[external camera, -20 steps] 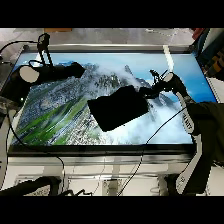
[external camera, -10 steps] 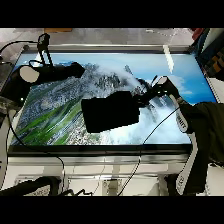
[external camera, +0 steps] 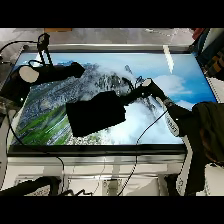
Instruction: Fold the clothes and pants, and hang the long-sleeved shirts on hangers.
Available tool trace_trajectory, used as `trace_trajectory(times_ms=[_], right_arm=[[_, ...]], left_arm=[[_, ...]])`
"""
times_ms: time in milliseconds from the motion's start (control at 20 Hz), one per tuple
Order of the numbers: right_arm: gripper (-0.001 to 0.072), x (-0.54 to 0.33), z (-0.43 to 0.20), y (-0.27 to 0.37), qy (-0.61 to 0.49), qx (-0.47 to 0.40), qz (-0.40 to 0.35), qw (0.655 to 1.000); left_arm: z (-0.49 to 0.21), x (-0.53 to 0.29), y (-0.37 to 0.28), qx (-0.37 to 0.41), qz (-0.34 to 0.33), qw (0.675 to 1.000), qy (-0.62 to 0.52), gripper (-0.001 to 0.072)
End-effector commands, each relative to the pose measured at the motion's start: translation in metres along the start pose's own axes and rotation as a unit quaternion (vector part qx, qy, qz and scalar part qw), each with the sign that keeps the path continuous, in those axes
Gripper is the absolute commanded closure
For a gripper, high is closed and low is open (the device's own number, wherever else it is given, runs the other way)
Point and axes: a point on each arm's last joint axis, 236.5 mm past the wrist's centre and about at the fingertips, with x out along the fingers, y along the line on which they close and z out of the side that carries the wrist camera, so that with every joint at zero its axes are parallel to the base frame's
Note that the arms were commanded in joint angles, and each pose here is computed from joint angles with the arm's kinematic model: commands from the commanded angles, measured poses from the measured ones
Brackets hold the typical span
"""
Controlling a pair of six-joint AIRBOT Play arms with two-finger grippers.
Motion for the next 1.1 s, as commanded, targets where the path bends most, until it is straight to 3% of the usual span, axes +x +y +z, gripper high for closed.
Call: trace_trajectory(times_ms=[0, 250, 450, 650, 800, 950, 1050], right_arm=[[0.0695, -0.051, 0.028, 0.032, -0.052, -0.023, 0.022, 0.998], [0.0696, -0.213, 0.047, 0.040, -0.164, 0.025, 0.006, 0.986], [0.0695, -0.367, 0.034, 0.030, -0.313, 0.103, -0.014, 0.944], [0.0694, -0.518, -0.034, 0.012, -0.451, 0.168, -0.103, 0.871], [0.0695, -0.605, -0.112, -0.013, -0.525, 0.250, -0.198, 0.789], [0.0694, -0.657, -0.201, -0.038, -0.555, 0.355, -0.280, 0.698], [0.0695, -0.667, -0.257, -0.049, -0.534, 0.410, -0.337, 0.659]], left_arm=[[0.007, -0.009, -0.005, 0.036, -0.002, 0.999, -0.010, 0.0010], [0.036, -0.058, -0.032, 0.070, -0.013, 0.995, -0.064, 0.0010], [0.056, -0.102, -0.054, 0.123, -0.018, 0.986, -0.110, 0.0010], [0.067, -0.133, -0.068, 0.141, -0.020, 0.980, -0.140, 0.0010], [0.069, -0.140, -0.071, 0.144, -0.021, 0.978, -0.146, 0.0010], [0.069, -0.139, -0.071, 0.143, -0.021, 0.979, -0.146, 0.0010], [0.069, -0.139, -0.071, 0.143, -0.021, 0.979, -0.146, 0.0009]])
